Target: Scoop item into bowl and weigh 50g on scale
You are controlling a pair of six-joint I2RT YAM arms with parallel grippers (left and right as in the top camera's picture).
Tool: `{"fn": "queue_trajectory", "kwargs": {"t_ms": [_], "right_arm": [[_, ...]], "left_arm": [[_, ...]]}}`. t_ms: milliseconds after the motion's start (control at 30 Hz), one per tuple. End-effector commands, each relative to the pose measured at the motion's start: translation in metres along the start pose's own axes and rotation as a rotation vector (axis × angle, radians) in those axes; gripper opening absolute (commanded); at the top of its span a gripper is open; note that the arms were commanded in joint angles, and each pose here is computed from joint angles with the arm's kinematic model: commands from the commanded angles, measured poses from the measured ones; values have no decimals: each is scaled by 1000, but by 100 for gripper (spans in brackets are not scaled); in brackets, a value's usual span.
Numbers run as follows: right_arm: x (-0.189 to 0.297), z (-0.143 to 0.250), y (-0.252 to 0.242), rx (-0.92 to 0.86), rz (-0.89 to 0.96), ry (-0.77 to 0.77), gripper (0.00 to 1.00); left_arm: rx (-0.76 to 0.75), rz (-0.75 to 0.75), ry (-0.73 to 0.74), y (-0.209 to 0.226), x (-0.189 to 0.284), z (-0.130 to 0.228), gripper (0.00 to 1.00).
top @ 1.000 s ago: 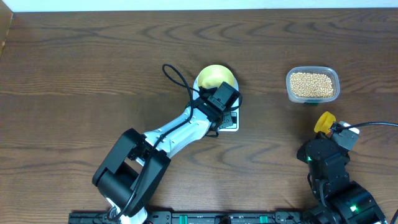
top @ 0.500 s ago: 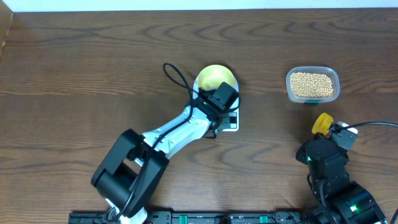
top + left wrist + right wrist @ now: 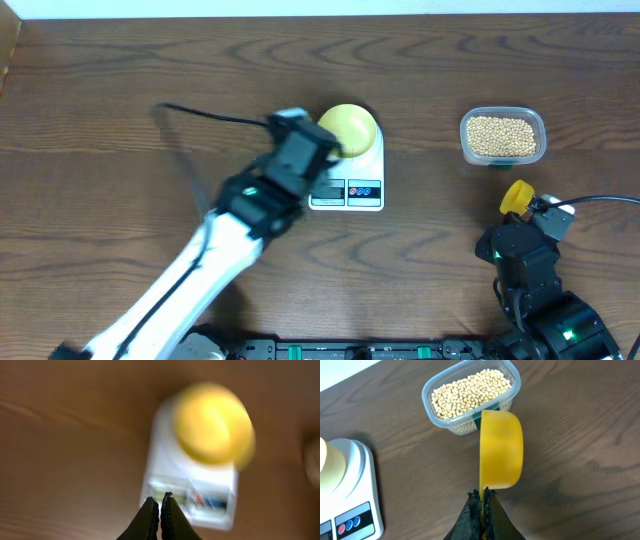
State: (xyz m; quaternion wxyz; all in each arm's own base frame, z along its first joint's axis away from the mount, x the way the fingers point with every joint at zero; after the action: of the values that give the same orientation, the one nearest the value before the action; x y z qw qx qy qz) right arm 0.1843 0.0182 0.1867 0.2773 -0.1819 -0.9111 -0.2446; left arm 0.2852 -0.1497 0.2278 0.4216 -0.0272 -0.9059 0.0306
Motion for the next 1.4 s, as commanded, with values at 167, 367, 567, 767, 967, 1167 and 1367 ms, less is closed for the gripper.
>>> {"fn": "queue_trajectory", "kwargs": {"t_ms": [167, 367, 567, 767, 967, 1167, 1367], "right_arm": [[2, -12, 8, -27, -31, -49, 1], [2, -12, 7, -213, -34, -46, 1], [-1, -15, 7, -315, -26, -52, 1], [-12, -13, 21, -323, -53, -16, 1], [-23, -1, 29, -296, -57, 65, 1], [-24, 4, 33, -154, -83, 97, 1], [-14, 18, 46, 31, -223, 215, 1]], "left_arm": [[335, -489, -292, 161, 21, -66, 8], [448, -451, -320, 197, 1, -81, 8], [391, -345, -218, 179, -27, -73, 7], [285, -220, -100, 130, -57, -57, 7], [179, -142, -53, 82, -58, -44, 7], [76, -109, 71, 48, -53, -11, 7], [114, -131, 209, 30, -43, 26, 7]]}}
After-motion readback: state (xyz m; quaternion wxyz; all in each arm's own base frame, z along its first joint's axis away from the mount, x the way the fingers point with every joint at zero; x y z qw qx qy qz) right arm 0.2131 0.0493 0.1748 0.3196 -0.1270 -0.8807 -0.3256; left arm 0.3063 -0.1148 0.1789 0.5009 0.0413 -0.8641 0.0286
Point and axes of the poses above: each gripper's point midway between its finger pads, its own x axis back along the fingers, its own y axis along the line the jaws close on, z = x × y, the point moved 5 cm from there along x, back along the fingers, and after that the axes turned 10 degrees about -x, right-handed, at the moved point
